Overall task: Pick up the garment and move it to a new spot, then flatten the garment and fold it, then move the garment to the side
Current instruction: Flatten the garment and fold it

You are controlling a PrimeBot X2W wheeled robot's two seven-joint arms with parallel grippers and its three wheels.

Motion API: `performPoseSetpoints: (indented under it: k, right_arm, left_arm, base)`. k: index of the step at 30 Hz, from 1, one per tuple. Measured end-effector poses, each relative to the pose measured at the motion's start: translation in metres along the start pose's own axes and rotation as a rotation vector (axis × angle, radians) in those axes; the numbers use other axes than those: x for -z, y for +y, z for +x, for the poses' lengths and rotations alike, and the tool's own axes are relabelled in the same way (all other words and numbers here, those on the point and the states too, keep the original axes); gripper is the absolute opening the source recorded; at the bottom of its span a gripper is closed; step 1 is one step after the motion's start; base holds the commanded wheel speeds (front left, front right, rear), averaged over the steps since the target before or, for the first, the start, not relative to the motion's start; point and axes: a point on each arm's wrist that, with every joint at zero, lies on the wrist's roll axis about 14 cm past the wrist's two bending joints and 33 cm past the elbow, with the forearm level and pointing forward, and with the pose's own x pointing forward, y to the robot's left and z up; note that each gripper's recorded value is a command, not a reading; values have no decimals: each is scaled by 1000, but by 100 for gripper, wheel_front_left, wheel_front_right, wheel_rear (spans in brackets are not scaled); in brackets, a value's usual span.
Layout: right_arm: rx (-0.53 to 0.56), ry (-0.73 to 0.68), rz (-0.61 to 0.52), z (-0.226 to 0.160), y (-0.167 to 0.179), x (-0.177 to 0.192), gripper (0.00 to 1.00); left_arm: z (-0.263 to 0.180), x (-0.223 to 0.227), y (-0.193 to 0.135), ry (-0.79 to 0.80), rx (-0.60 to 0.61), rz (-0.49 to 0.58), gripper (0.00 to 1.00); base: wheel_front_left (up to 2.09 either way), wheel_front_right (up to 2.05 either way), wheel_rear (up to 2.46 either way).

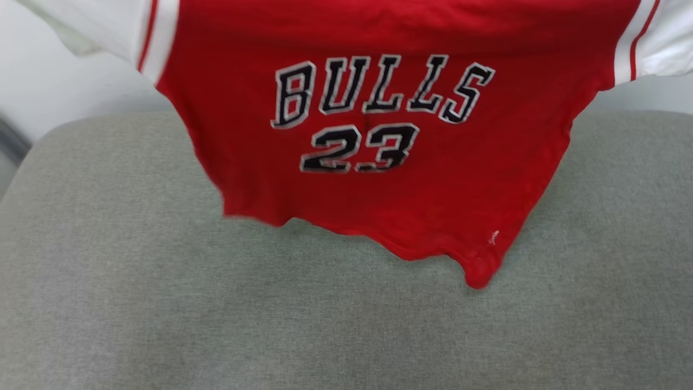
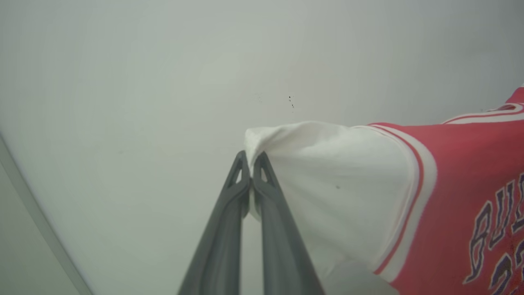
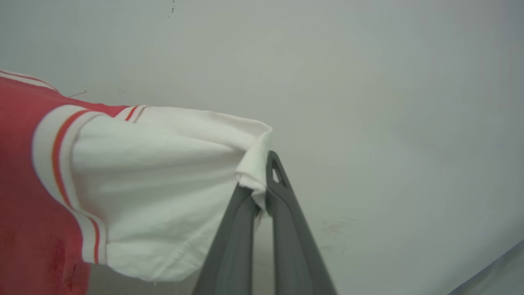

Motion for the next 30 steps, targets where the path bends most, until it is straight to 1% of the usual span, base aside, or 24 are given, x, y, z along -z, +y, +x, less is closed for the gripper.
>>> performPoseSetpoints:
  k: [5, 9, 11, 12, 14, 15, 16, 17, 21, 23, 24, 25, 26, 27, 28, 30]
  right_arm:
    - [1, -9, 9, 8, 0, 3, 0]
    - [13, -23, 30, 24, -4, 7, 0]
    - [27, -18, 23, 35, -8, 12, 0]
    - [28, -14, 15, 42, -8, 15, 0]
    - [29, -5, -75, 55, -8, 20, 0]
    - [29, -5, -75, 55, -8, 20, 0]
    - [28, 0, -93, 72, -8, 28, 0]
    - [29, -9, -78, 81, -8, 30, 0]
    - [46, -33, -72, 120, -10, 42, 0]
    - [49, -22, -65, 138, -9, 54, 0]
    - [49, -22, -65, 138, -9, 54, 0]
    - [52, -16, -51, 148, -8, 61, 0]
    - [53, -16, -41, 165, -6, 70, 0]
    - [59, -22, -43, 173, -6, 72, 0]
    - [59, -22, -43, 173, -6, 72, 0]
    - [76, -27, -45, 195, -8, 84, 0]
  left_arm:
    - [19, 1, 4, -26, -5, -6, 0]
    - [40, 17, 6, -14, 8, -14, 0]
    - [54, 27, 9, -13, 10, -16, 0]
    - [62, 33, 10, -7, 12, -17, 0]
    - [78, 49, 10, 9, 27, -23, 0]
    - [78, 49, 10, 9, 27, -23, 0]
    - [96, 68, 11, 30, 32, -57, 0]
    - [105, 74, 11, 27, 31, -65, 0]
    - [143, 100, 16, 15, 21, -77, 0]
    - [161, 116, 17, 15, 10, -83, 0]
    - [161, 116, 17, 15, 10, -83, 0]
    - [170, 125, 18, 18, 6, -86, 0]
    - [186, 141, 20, 24, -7, -82, 0]
    - [194, 146, 23, 20, -19, -82, 0]
    - [194, 146, 23, 20, -19, -82, 0]
    - [213, 158, 33, -13, -61, -92, 0]
  base:
    - [0, 0, 0]
    - [0, 0, 0]
    - [0, 0, 0]
    - [0, 0, 0]
    - [0, 0, 0]
    - [0, 0, 0]
    - [0, 0, 0]
    - [0, 0, 0]
    - [0, 0, 0]
    - [0, 0, 0]
    - [0, 0, 0]
    - [0, 0, 0]
    - [0, 0, 0]
    - [0, 0, 0]
    - [0, 0, 0]
    - [0, 0, 0]
